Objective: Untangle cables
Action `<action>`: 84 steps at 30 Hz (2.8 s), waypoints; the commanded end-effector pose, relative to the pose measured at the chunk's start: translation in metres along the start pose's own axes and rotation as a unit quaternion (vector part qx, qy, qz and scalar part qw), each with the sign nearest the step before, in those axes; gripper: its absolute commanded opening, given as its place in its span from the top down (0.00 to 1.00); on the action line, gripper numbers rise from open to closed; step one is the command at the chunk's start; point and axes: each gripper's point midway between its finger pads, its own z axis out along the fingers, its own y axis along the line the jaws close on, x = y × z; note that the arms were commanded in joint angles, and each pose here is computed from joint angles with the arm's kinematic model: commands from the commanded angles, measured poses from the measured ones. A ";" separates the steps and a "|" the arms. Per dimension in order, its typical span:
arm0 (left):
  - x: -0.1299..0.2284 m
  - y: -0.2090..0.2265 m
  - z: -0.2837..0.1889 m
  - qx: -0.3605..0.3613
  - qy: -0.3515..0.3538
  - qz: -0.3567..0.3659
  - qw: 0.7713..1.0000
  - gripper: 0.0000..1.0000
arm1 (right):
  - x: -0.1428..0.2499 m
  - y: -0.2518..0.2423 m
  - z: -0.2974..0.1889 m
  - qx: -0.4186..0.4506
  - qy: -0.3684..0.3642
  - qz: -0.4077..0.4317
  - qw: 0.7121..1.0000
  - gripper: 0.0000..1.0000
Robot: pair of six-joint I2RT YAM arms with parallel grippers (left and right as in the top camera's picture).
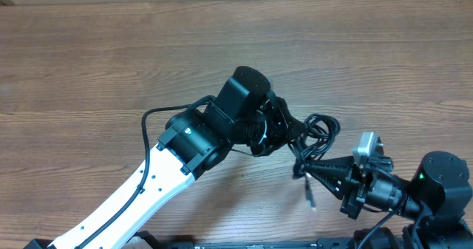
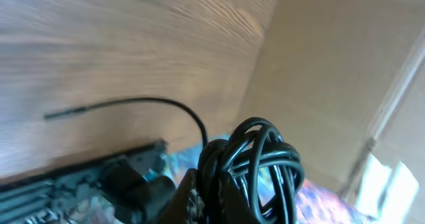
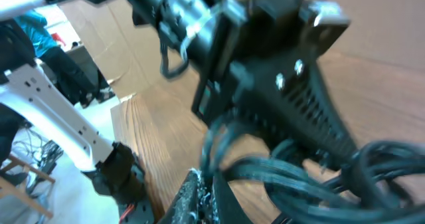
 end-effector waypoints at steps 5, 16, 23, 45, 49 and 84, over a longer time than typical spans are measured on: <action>-0.019 0.006 -0.004 -0.022 -0.059 0.066 0.996 0.96 | -0.018 0.003 -0.003 0.007 -0.022 0.032 0.999 0.96; -0.020 0.002 -0.004 -0.012 -0.061 0.033 0.998 0.96 | 0.001 -0.003 -0.003 0.025 0.008 0.032 0.999 0.26; -0.017 -0.012 -0.003 0.017 -0.052 0.016 0.998 0.96 | 0.007 -0.006 -0.003 0.035 0.018 0.031 0.999 0.20; 0.012 -0.027 0.005 0.042 -0.015 0.019 0.999 0.96 | 0.001 -0.006 -0.003 0.032 0.009 0.017 0.999 0.78; 0.017 -0.030 0.006 0.048 -0.011 0.026 0.998 0.96 | 0.001 -0.006 -0.003 0.032 0.009 0.018 0.999 0.90; -0.007 -0.032 0.007 -0.001 -0.141 0.313 0.939 0.96 | -0.016 0.016 -0.003 -0.032 -0.018 0.005 0.999 0.96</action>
